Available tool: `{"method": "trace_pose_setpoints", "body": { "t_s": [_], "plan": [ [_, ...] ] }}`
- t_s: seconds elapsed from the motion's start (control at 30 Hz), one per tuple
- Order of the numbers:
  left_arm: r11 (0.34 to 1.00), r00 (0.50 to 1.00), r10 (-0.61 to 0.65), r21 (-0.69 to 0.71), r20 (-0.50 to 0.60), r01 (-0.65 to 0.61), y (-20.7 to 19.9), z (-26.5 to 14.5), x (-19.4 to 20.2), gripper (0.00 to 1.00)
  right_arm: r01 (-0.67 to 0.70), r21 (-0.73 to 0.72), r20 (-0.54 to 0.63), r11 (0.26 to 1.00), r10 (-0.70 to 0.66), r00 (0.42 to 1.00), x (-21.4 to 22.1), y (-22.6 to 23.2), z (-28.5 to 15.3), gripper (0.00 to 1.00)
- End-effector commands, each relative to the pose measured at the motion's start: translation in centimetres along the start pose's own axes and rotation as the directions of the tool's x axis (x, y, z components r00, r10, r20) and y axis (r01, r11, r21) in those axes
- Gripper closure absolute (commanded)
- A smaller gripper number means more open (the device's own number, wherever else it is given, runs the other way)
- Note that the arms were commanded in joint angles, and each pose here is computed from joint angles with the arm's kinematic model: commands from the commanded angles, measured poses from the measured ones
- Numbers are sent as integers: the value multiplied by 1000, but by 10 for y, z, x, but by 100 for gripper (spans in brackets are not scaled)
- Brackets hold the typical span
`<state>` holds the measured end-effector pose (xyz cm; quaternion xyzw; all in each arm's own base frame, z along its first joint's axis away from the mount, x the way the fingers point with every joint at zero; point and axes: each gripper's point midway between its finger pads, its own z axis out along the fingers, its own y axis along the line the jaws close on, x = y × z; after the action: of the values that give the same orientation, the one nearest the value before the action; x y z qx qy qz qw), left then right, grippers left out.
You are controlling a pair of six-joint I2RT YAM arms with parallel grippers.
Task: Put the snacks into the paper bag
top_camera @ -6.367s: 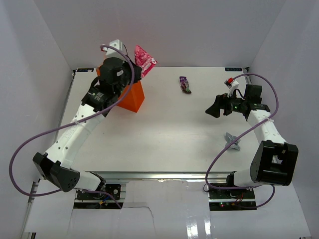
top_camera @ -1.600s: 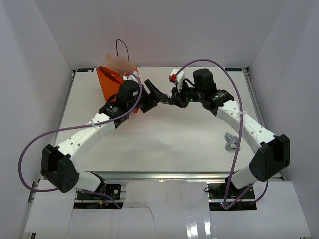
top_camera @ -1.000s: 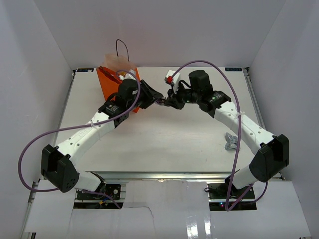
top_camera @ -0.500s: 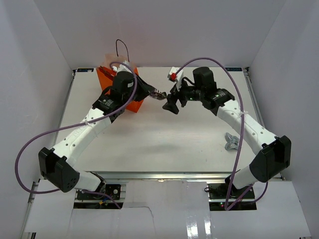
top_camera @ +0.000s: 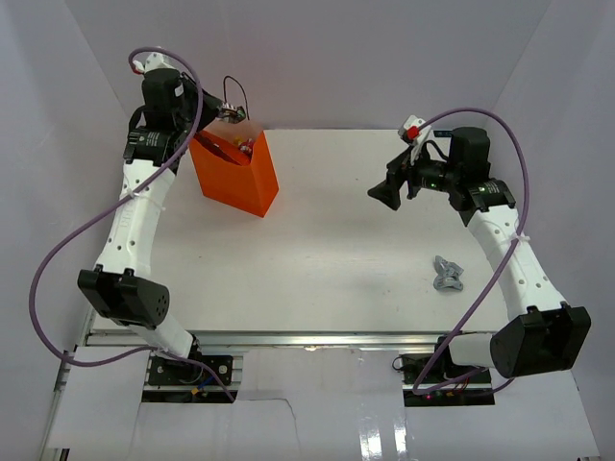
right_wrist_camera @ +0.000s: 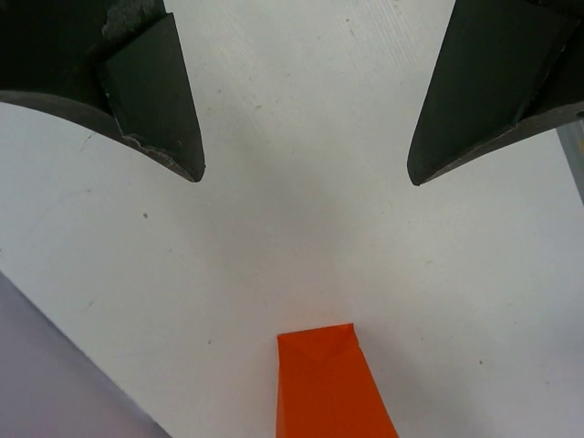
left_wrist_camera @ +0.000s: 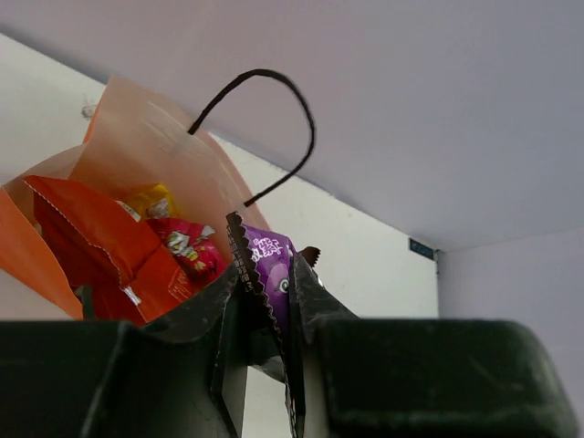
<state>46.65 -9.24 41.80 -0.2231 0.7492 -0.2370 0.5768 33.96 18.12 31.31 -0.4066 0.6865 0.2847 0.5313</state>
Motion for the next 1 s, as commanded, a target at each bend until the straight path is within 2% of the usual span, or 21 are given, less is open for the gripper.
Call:
{"method": "trace_pose_setpoints", "body": {
  "t_s": [0.0, 0.1, 0.2, 0.23, 0.33, 0.37, 0.47, 0.6, 0.67, 0.7, 0.73, 0.8, 0.83, 0.87, 0.9, 0.93, 0.97],
  "plan": [
    [995, 994, 81, -46, -79, -85, 17, 15, 13, 93, -28, -10, -12, 1000, 28, 1000, 11, 4, -5, 3],
    [992, 991, 95, -79, -95, -103, 27, 29, 18, 85, -38, 17, -24, 999, 38, 999, 16, -2, -10, 3],
    [990, 989, 106, -86, -103, -116, 29, 39, 18, 69, -51, 38, -39, 998, 52, 998, 20, -7, -14, 3],
    [990, 988, 111, -80, -106, -119, 28, 44, 18, 58, -51, 49, -41, 997, 53, 998, 18, -11, -16, 3],
    [992, 988, 114, -47, -104, -120, 19, 47, 14, 35, -70, 50, -75, 996, 74, 994, 28, -12, -19, 4],
    [993, 990, 116, -23, -76, -118, 9, 44, 2, 24, -78, 46, -90, 996, 82, 993, 31, -13, -18, 5],
    [990, 990, 141, 19, -11, -141, -10, 40, -24, 10, -116, 60, -176, 991, 125, 976, 53, -15, -19, 5],
    [986, 986, 153, 62, 66, -157, -28, 20, -55, 4, -128, 175, -308, 976, 177, 935, 91, -27, -31, 4],
    [980, 981, 174, 81, 83, -181, -33, 7, -61, 3, -104, 319, -423, 942, 240, 874, 125, -44, -48, 4],
    [965, 973, 204, 147, 105, -218, -48, -14, -67, 2, -65, 426, -497, 902, 294, 817, 148, -56, -64, 4],
    [960, 972, 204, 169, 115, -222, -53, -25, -69, 2, -45, 465, -537, 884, 322, 780, 162, -59, -74, 4],
    [947, 964, 246, 188, 97, -260, -46, -34, -54, 2, -15, 473, -628, 881, 349, 696, 193, -54, -94, 4],
    [932, 955, 254, 227, 150, -284, -56, -71, -64, 2, 3, 488, -653, 873, 363, 664, 202, -53, -106, 4],
    [921, 951, 267, 249, 153, -299, -55, -85, -58, 2, 21, 475, -675, 880, 349, 650, 207, -52, -113, 4],
    [928, 956, 275, 233, 99, -291, -34, -80, -30, 2, 22, 473, -694, 881, 357, 625, 218, -48, -120, 4],
    [925, 954, 281, 237, 101, -297, -28, -93, -22, 2, 66, 496, -718, 866, 366, 592, 224, -51, -133, 4],
    [915, 946, 278, 253, 168, -314, -30, -134, -29, 2, 75, 504, -732, 860, 380, 565, 231, -50, -139, 3]
  ]
}}
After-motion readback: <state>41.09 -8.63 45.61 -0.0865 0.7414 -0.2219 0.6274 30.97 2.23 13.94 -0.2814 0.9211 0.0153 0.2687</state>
